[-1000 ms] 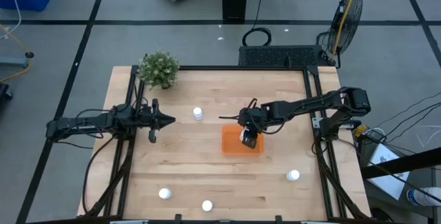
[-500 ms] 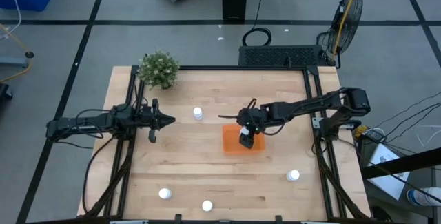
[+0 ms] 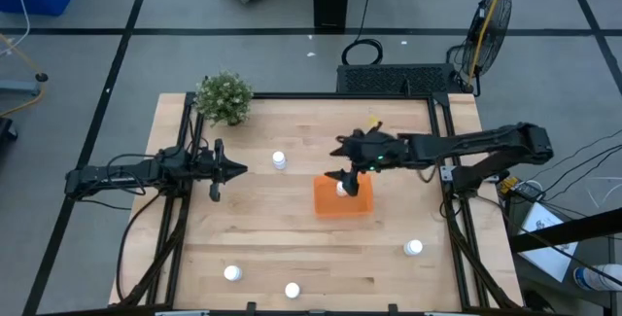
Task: Pick and place pill bottles into a basket
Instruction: Put the pill bottle into the bin
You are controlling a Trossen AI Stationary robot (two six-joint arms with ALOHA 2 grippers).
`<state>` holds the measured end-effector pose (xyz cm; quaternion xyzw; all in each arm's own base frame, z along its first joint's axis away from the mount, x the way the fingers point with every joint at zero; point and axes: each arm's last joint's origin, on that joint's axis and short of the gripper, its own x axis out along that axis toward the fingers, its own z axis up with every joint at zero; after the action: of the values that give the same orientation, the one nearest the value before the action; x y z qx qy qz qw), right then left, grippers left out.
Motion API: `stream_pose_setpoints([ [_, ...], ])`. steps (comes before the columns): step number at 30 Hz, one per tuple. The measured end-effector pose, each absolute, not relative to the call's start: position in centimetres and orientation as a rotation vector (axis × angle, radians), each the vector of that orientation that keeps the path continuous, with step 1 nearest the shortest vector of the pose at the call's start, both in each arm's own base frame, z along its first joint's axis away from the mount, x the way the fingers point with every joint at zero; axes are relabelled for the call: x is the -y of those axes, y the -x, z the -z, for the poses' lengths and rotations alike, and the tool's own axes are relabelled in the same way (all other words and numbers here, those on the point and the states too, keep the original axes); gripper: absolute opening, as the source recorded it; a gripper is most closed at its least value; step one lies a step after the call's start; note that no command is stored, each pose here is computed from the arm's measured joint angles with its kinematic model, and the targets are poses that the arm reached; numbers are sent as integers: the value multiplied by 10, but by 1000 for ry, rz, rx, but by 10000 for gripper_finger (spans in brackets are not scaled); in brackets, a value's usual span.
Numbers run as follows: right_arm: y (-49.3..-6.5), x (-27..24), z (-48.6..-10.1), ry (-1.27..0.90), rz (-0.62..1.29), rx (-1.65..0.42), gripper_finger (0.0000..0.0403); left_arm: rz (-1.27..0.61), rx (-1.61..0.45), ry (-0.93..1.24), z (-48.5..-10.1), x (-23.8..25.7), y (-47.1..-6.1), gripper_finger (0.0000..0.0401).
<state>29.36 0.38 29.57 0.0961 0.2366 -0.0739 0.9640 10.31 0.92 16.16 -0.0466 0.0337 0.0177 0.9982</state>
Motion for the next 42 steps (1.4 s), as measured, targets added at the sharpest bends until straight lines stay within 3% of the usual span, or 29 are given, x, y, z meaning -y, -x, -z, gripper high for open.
stream_pose_setpoints([
  [4, -274, -7, -304, -90, 137, -304, 300, -35, -68, 90, -162, -9, -103, 37],
  [10, -230, -1, -288, -97, 144, -70, 300, -61, -58, 155, -162, -10, -103, 37],
  [20, -192, 7, -265, -54, 196, 45, 300, -107, -73, 145, -182, -12, -113, 50],
  [23, -192, 8, -261, -36, 200, 31, 300, -131, -100, 139, -196, -14, -120, 87],
  [28, -193, 8, -259, -16, 200, 20, 300, -170, -178, 162, -218, -17, -139, 184],
  [34, -191, 8, -261, 13, 198, 32, 300, -187, -489, 139, -236, -21, -171, 288],
  [38, -191, 8, -263, 36, 198, 52, 300, -158, -639, 82, -256, -28, -202, 326],
  [42, -191, 8, -264, 41, 196, 57, 300, -134, -758, -5, -273, -37, -229, 336],
])
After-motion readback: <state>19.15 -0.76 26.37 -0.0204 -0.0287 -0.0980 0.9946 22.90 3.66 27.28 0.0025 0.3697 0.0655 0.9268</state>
